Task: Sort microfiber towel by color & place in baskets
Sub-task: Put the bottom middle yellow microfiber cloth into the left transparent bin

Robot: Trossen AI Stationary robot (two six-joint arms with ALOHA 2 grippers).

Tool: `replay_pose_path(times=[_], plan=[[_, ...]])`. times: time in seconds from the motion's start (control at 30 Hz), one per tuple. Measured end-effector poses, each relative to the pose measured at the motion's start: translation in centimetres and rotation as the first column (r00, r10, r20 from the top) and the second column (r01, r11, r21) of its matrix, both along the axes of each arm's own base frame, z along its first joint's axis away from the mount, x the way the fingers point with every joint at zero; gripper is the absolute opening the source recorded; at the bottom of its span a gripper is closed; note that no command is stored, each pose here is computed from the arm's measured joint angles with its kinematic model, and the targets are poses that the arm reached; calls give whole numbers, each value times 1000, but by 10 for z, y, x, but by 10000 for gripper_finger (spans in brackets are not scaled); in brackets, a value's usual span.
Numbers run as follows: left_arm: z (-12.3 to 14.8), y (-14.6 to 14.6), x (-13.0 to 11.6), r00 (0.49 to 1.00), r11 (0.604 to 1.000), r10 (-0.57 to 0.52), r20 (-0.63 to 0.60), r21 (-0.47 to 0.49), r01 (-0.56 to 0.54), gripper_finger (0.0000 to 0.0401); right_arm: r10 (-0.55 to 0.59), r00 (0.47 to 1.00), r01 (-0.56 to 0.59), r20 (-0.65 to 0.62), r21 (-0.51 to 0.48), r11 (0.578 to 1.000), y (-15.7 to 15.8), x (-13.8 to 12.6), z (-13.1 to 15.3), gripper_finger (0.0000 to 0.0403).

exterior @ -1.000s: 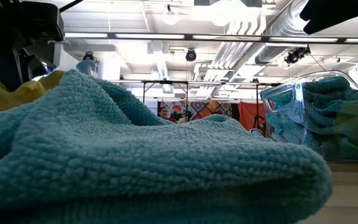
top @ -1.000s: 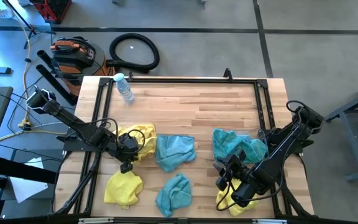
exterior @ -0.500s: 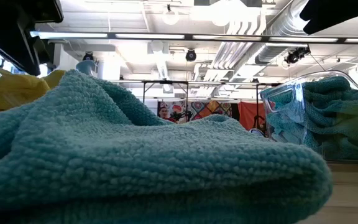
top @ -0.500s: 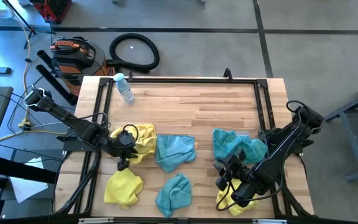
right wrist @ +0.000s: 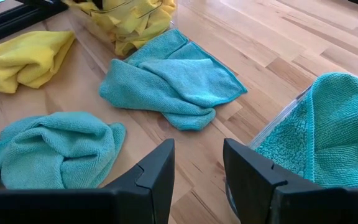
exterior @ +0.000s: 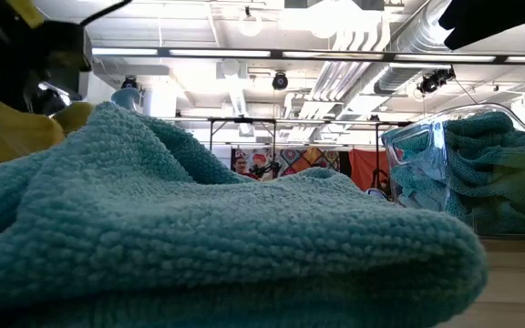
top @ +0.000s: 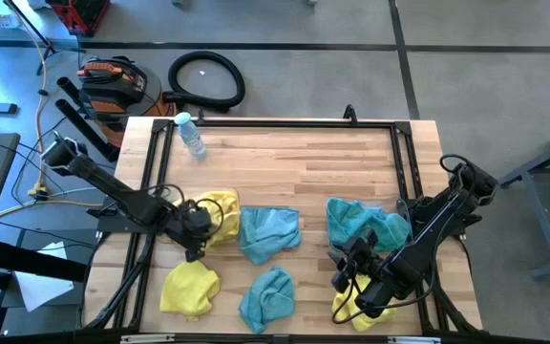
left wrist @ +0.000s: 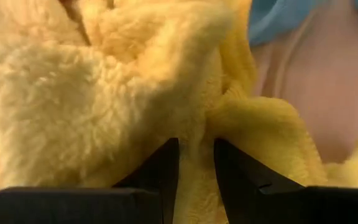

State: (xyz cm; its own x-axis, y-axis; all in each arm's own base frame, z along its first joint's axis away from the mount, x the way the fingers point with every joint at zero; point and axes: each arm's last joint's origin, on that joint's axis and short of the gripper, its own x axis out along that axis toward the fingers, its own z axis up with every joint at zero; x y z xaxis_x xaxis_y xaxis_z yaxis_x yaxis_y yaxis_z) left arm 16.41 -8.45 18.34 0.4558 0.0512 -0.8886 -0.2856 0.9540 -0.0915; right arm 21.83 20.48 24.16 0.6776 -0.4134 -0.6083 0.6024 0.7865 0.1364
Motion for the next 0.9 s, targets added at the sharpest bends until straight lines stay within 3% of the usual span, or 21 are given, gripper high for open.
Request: replay_pose_path(times=[0.37,0.9], plan=[[-23,-8,11,993,1000,-19,-118,11,20,92,-1,1000,1,4,2,1000,0,0,0,132],[10,3,-6,999,999,-37,39,-32,39,92,3,1000,-3,3,-1,1000,0,0,0,132]])
